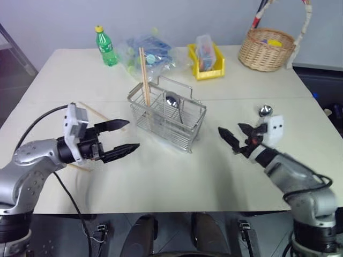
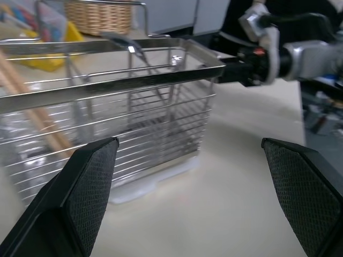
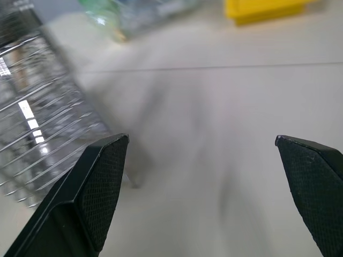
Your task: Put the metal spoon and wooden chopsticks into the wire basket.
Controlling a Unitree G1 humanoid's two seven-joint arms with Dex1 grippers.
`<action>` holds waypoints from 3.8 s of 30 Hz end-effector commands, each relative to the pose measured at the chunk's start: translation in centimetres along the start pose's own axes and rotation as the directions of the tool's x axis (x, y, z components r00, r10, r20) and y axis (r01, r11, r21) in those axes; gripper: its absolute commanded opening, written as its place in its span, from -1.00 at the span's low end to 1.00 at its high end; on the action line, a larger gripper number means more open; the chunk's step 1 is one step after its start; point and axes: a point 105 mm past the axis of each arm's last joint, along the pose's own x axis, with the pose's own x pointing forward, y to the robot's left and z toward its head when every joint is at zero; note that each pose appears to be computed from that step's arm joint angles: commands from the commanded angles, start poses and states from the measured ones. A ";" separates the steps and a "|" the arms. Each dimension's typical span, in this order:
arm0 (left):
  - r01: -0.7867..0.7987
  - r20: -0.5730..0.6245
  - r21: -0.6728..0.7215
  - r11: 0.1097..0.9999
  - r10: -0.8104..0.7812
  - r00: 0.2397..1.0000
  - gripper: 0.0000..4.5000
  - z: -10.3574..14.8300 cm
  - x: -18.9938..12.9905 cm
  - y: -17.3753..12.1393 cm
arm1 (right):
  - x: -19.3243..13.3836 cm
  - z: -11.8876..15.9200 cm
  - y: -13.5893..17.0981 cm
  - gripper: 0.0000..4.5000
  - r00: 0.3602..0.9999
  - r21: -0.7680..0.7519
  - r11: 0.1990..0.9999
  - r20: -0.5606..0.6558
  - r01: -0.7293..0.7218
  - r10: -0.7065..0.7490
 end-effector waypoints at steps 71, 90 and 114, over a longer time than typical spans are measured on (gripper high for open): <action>0.077 0.108 0.037 0.996 -0.081 0.991 1.00 1.3 2.2 -1.3 | 6.7 -1.2 -6.4 -0.99 0.899 -0.060 0.937 -0.265 0.345 -0.348; -0.068 0.127 0.038 0.997 0.063 0.990 1.00 1.3 1.0 0.6 | 6.9 11.6 2.7 -0.99 0.862 -0.368 0.855 0.482 0.365 -0.160; -0.203 0.127 -0.002 0.979 0.201 0.971 1.00 1.5 -0.1 0.8 | 2.8 13.8 14.9 -0.99 0.680 -0.117 0.952 0.676 -0.282 0.285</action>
